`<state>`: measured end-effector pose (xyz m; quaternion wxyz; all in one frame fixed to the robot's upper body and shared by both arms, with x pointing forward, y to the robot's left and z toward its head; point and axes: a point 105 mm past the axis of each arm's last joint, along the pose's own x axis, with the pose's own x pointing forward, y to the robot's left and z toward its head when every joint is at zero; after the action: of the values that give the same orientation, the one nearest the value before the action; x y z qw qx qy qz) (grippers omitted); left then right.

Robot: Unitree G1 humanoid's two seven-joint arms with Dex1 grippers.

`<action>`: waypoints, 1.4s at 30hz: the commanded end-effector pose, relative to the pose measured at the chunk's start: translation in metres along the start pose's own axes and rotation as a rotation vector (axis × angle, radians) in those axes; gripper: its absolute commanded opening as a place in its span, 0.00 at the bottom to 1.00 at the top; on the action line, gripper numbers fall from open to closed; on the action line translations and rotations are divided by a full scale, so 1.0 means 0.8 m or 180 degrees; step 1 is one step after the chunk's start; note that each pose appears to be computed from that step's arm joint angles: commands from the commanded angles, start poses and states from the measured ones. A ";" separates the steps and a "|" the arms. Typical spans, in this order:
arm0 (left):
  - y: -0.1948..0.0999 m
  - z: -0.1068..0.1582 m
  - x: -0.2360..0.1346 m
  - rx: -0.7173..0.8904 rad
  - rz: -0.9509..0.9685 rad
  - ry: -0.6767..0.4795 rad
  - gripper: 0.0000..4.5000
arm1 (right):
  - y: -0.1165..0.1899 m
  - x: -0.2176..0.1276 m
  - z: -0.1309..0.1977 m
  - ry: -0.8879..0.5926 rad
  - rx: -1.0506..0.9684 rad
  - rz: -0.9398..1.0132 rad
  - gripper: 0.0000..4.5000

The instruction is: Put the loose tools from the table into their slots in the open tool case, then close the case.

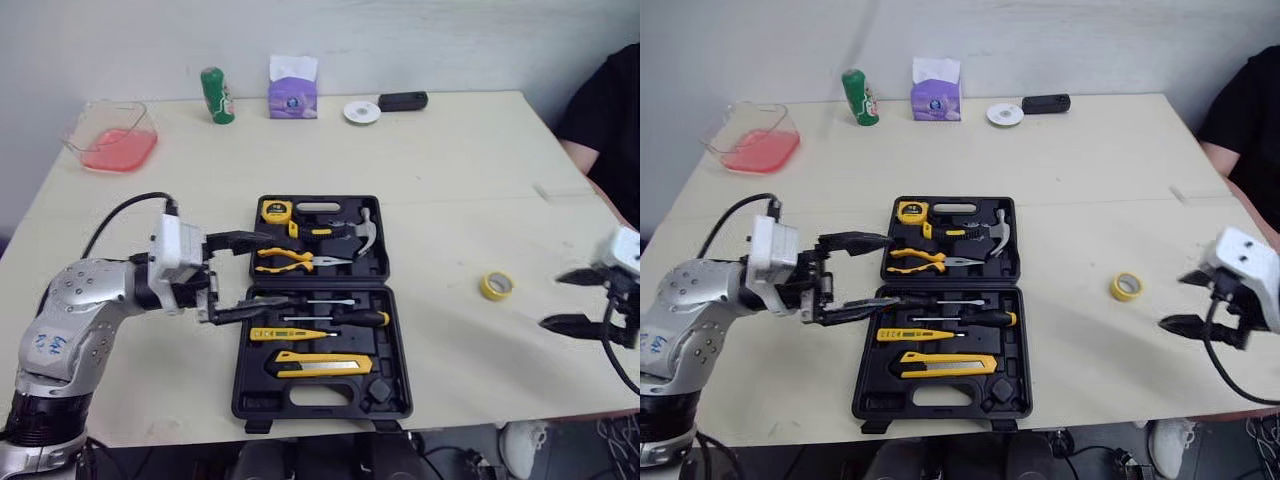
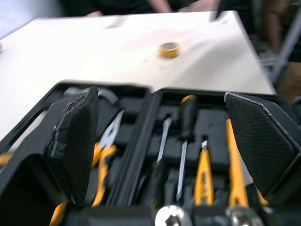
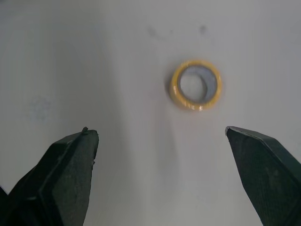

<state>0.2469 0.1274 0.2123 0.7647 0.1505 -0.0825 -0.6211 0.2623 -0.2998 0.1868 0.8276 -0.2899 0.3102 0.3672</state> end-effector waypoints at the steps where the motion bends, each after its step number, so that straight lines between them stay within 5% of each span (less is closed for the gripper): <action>1: -0.010 0.011 0.007 0.0035 -0.0101 -0.0097 0.99 | 0.000 0.016 -0.003 0.0173 -0.0011 0.0152 1.00; 42: -0.037 0.002 0.014 0.0026 -0.0166 -0.0089 0.99 | -0.027 0.084 -0.012 0.0540 -0.0178 0.0545 1.00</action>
<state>0.2250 0.1127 0.1993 0.7522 0.1374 -0.0784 -0.6397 0.3107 -0.2899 0.1336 0.7552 -0.3139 0.3942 0.4192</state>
